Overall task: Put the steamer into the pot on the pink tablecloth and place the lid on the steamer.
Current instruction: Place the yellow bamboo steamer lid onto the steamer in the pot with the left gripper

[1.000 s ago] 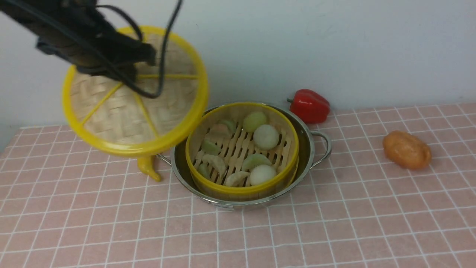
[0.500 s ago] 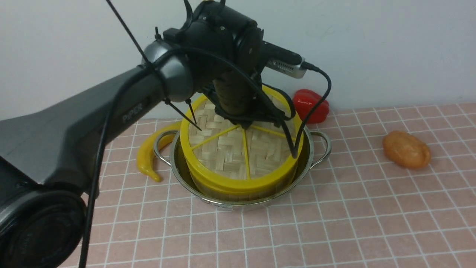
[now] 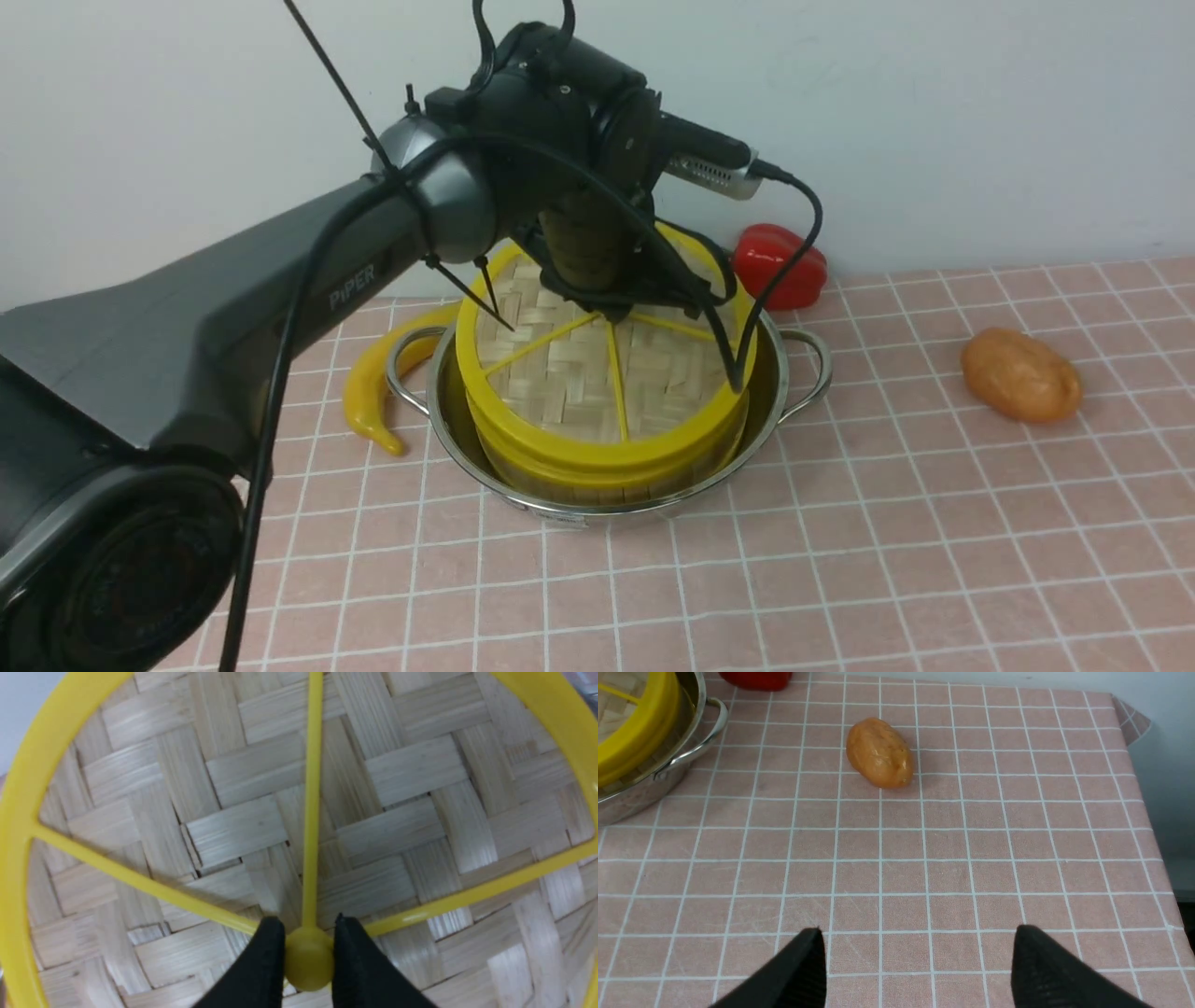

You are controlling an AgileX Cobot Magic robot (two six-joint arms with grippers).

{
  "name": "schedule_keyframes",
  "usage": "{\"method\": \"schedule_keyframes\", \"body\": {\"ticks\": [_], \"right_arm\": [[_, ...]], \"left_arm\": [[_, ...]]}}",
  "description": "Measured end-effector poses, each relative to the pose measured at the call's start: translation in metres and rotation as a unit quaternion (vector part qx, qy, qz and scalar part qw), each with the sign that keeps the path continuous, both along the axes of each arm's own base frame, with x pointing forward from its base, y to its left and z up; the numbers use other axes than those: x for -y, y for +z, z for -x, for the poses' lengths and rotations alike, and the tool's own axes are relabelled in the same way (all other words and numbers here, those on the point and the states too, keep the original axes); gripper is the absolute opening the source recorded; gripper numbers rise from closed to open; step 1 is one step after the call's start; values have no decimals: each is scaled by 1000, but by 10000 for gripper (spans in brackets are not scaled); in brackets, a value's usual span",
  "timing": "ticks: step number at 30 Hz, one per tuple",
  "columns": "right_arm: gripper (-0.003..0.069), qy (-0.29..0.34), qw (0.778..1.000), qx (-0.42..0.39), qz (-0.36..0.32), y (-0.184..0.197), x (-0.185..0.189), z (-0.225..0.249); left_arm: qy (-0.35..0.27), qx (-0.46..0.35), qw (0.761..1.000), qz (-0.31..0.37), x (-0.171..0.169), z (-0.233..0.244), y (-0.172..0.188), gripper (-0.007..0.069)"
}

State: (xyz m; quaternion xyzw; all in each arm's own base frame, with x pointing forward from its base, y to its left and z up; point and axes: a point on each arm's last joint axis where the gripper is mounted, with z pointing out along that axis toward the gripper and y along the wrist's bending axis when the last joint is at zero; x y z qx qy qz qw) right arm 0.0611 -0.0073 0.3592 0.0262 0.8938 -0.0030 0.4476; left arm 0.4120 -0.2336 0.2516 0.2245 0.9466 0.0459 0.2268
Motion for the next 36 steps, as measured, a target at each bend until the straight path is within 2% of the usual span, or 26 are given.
{"method": "schedule_keyframes", "body": {"ticks": [10, 26, 30, 33, 34, 36], "right_arm": [[517, 0, 1000, 0, 0, 0, 0, 0], [517, 0, 1000, 0, -1, 0, 0, 0], [517, 1, 1000, -1, -2, 0, 0, 0], [517, 1, 1000, -1, -3, 0, -1, 0], [517, 2, 1000, -2, -5, 0, -1, 0], [517, 4, 1000, -3, -7, 0, -1, 0]], "left_arm": [[12, -15, 1000, 14, -5, -9, -14, 121], [12, -17, 1000, 19, -4, -9, -16, 121], [11, -12, 1000, 21, -3, -9, -15, 175], [10, -8, 1000, 23, -3, -10, -15, 244], [10, -8, 1000, 23, -3, -10, -15, 302], [10, -8, 1000, 23, -3, -10, -15, 332]]}}
